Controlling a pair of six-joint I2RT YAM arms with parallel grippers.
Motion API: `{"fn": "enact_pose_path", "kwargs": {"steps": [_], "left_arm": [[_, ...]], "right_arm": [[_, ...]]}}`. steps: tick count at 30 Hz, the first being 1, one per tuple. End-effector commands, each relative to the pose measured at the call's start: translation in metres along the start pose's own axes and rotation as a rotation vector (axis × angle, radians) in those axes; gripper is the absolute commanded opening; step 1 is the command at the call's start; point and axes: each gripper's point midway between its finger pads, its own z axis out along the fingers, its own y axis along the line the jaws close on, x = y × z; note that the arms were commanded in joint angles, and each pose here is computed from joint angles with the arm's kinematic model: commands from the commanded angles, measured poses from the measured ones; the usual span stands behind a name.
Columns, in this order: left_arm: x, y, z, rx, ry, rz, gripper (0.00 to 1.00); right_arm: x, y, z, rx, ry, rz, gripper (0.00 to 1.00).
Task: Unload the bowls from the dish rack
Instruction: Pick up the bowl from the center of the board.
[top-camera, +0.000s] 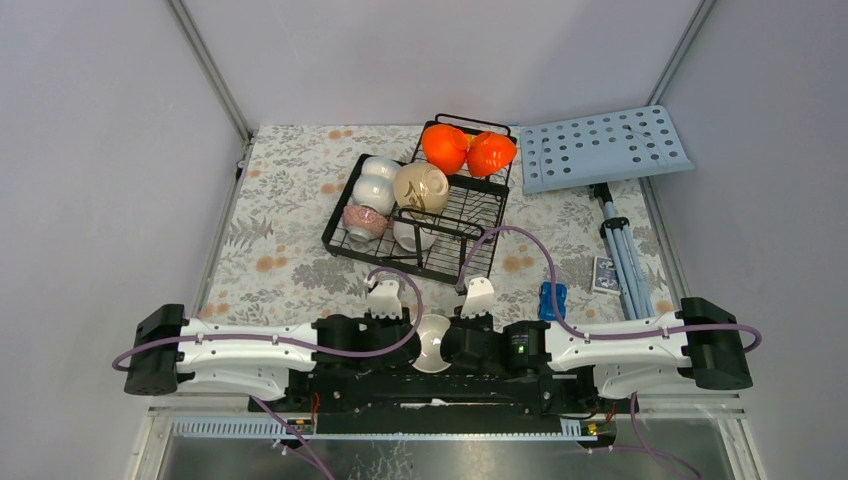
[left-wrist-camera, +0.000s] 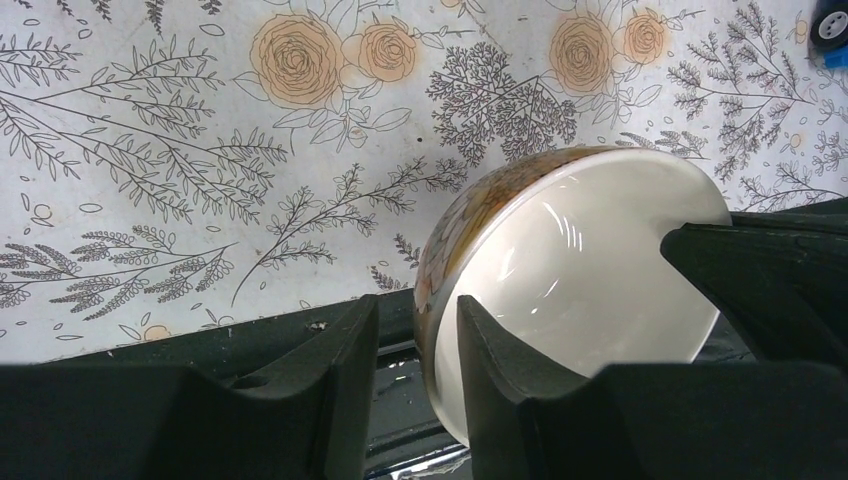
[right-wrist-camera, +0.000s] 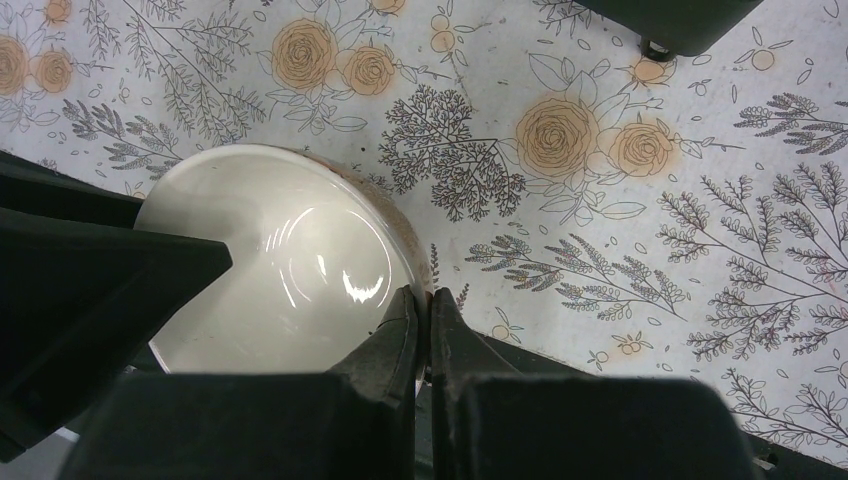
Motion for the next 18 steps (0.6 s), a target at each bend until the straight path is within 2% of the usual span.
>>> {"fn": "enact_pose_path", "kwargs": {"steps": [1,9,11,16,18], "left_arm": [[-0.0136,-0.0098,-0.0078,0.026,-0.037,-0.027,0.35],[-0.0136,-0.0091,-0.0067,0.014,-0.037,-0.011,0.30],[-0.0117,-0.0084,-0.0051,0.006,-0.032,-0.005,0.25],[-0.0098,-0.0090,-0.0031,-0.001,-0.026,0.003,0.03],[-0.0094,-0.0092,-0.0025,-0.003,-0.025,0.004,0.00]], "right_arm": [[-0.0223,0.0126,-0.0019,-0.021,-0.074,0.086,0.00],[-0.0243,0.0147,-0.0021,-0.021,-0.076,0.084,0.00],[-0.0239,0.0161,-0.0019,-0.025,-0.074,0.083,0.00],[-0.0218,0.0190,-0.0012,-0.036,-0.063,0.078,0.00],[-0.0210,0.0204,-0.0015,-0.045,-0.059,0.080,0.00]]}}
